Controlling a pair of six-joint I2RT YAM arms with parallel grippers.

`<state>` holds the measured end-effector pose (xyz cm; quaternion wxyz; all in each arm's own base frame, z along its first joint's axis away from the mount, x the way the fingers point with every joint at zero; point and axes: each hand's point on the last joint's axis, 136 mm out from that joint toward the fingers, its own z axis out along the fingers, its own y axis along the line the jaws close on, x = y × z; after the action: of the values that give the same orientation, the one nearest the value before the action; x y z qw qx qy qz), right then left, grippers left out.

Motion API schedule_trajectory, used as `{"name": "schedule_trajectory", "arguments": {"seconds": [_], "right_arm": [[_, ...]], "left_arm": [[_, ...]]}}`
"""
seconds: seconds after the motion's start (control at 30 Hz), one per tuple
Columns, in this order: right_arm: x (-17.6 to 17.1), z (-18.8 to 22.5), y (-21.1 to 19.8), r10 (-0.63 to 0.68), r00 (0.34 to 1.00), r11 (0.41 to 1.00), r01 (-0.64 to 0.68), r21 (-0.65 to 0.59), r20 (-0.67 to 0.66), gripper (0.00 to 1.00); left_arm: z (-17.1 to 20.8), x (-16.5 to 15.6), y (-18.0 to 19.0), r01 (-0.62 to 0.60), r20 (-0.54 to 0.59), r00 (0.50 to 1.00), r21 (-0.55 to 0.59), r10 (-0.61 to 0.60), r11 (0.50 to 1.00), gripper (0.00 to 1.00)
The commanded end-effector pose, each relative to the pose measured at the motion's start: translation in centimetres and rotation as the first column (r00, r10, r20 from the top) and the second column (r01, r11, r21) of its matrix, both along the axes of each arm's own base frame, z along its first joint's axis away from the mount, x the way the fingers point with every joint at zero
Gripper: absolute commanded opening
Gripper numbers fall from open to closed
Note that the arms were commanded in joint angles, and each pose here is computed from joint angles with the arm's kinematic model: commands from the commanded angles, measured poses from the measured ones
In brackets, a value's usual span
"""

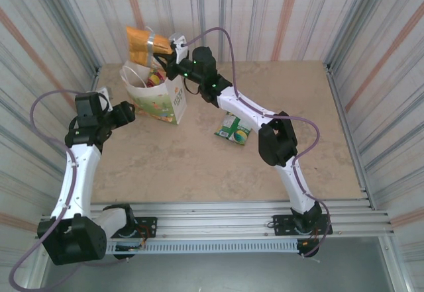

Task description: Place the snacks into the paper bag

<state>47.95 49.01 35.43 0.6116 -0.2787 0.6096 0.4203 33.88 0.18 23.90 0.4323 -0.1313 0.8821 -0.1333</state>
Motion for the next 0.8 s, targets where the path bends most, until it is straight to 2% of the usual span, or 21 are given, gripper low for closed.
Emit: {"name": "schedule_trajectory", "arguments": {"seconds": [0.0,0.07,0.17,0.27,0.63,0.77], "right_arm": [[-0.4,0.9,0.0,-0.009,0.999,1.000,0.009,0.002,-0.053,0.16],[-0.5,0.7,-0.1,-0.011,0.997,1.000,0.011,-0.011,-0.074,0.19],[-0.6,0.7,-0.4,-0.021,0.996,1.000,0.019,-0.021,-0.085,0.35],[-0.8,1.5,-0.8,-0.031,0.997,0.999,0.030,-0.015,-0.076,0.43],[-2.5,3.4,-1.4,0.012,0.998,1.000,-0.013,-0.014,-0.055,0.46],[-3.3,3.9,-1.8,0.027,0.998,1.000,-0.027,-0.014,-0.056,0.48]], "left_arm": [[0.8,0.1,0.4,-0.010,0.008,1.000,0.015,0.010,1.000,0.80],[1.0,0.0,0.4,-0.011,0.010,1.000,0.017,0.011,1.000,0.80],[1.0,-0.2,0.5,-0.013,0.005,1.000,0.023,0.013,1.000,0.80],[1.2,-0.3,0.7,-0.016,0.005,1.000,0.033,0.015,0.999,0.80],[1.5,-0.3,0.4,-0.003,0.014,1.000,0.022,0.002,1.000,0.80],[1.8,-0.2,-0.6,0.047,0.027,0.999,-0.003,-0.047,0.999,0.79]]}}
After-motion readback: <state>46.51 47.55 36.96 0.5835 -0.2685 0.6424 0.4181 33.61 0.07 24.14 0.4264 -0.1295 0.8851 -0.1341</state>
